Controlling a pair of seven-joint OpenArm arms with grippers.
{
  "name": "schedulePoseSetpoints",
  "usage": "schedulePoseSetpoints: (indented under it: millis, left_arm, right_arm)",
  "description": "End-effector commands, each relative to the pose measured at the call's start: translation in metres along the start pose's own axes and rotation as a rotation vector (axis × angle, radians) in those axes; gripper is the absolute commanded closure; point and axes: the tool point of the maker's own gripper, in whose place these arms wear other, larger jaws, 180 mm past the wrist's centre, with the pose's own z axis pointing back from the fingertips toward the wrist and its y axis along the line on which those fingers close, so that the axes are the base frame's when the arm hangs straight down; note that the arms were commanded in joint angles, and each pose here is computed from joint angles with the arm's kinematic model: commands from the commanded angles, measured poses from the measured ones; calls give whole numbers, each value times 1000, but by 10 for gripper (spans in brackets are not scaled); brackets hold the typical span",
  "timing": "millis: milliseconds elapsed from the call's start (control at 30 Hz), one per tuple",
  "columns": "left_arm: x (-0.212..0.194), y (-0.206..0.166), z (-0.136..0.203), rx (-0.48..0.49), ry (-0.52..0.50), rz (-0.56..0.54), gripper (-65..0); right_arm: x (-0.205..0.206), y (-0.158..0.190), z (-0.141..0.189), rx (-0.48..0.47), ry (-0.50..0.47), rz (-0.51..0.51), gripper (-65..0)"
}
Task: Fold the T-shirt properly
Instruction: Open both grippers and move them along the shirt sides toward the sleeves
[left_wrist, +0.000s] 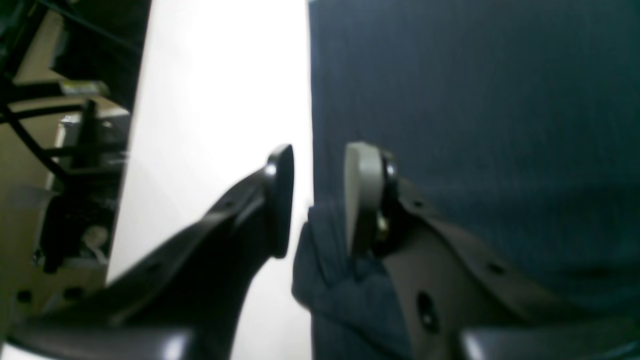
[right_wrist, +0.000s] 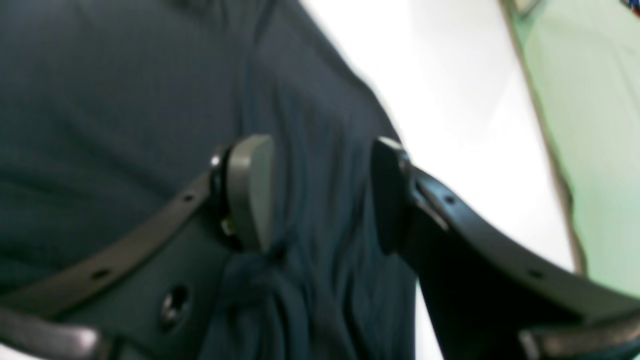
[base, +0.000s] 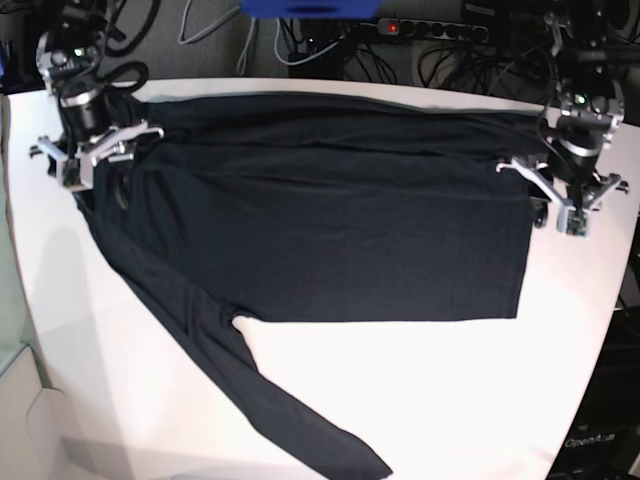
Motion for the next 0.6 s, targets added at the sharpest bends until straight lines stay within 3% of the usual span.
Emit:
schedulePoseSetpoints:
  millis: [0,233,400,567]
  left_arm:
    - [23,11,-4,26,-50,-6,-190]
    - [61,36,-52,69,-26,75,-195]
    - [55,49,-91,68,39,148,-195]
    - [64,28,-120,4,55,92,-195]
  right_arm:
    - [20,-11,-9,-12,-39,30,-319]
    - [29,-37,-78,12,126,111,-319]
    - [22,-40,-119,61,189,114,-319]
    - [25,-45,-148,77,212,84,-319]
